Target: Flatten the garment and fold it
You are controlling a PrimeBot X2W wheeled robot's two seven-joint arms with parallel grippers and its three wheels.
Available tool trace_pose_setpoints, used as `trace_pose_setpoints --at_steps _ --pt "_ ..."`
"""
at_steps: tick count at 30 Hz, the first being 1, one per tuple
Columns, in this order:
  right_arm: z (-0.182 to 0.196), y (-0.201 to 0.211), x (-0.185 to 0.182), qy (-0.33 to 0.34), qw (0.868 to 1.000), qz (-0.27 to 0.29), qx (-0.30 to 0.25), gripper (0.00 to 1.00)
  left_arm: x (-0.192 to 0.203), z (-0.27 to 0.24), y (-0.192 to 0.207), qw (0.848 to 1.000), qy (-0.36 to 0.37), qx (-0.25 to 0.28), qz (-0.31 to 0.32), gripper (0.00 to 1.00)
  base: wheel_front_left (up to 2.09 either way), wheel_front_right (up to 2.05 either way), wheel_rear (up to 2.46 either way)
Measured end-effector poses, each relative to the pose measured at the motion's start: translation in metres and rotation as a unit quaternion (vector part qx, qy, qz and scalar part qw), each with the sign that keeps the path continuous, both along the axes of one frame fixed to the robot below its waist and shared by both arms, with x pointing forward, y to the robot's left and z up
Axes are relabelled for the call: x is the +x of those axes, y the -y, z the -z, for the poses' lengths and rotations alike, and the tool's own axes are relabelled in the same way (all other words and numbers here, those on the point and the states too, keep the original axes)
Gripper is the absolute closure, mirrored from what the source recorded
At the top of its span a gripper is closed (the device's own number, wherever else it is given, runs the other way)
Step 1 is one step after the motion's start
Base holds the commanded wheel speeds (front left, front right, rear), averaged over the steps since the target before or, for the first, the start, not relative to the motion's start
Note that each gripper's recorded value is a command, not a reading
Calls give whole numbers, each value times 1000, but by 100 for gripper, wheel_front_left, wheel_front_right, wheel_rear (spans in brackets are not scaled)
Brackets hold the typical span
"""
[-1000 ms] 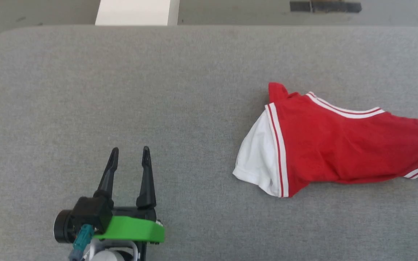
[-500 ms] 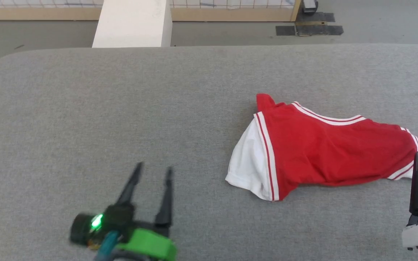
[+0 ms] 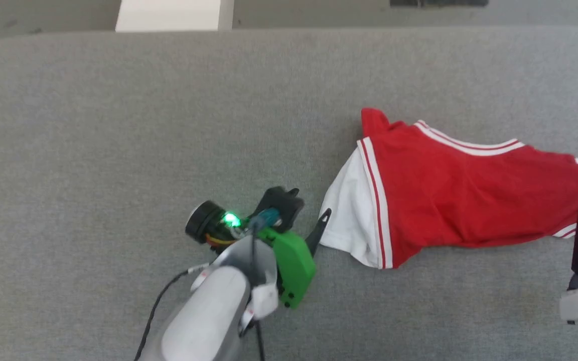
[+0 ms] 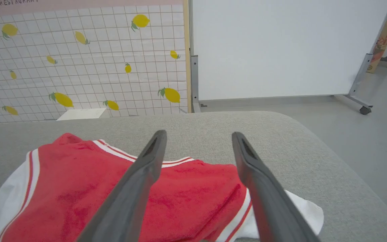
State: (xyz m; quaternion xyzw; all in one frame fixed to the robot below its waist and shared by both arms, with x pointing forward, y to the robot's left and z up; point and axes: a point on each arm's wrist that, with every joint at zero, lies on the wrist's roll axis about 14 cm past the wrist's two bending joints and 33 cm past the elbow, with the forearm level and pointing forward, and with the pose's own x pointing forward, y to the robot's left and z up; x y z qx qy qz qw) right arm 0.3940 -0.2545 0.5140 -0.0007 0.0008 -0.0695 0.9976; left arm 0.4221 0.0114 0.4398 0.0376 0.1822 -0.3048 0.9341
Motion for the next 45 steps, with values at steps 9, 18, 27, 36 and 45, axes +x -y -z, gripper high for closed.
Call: trace_pose_setpoints --at_steps 9,18,27,36,45 --pt "23 4 16 -24 1000 7 1 0 6 56 22 992 -99 44 57 100 0 0 0" --pt "19 10 7 -15 1000 17 16 0 19 38 -19 997 -65 31 -8 100 0 0 0" --pt "12 -1 7 -7 1000 0 21 0 13 3 -118 987 -22 68 -143 100 0 0 0" --pt "23 -11 14 -26 999 -14 24 0 -3 34 -125 979 -54 60 -189 0 0 0 0" --pt "8 -18 12 -12 999 -25 23 0 0 6 -151 975 -19 49 -214 0 0 0 0"
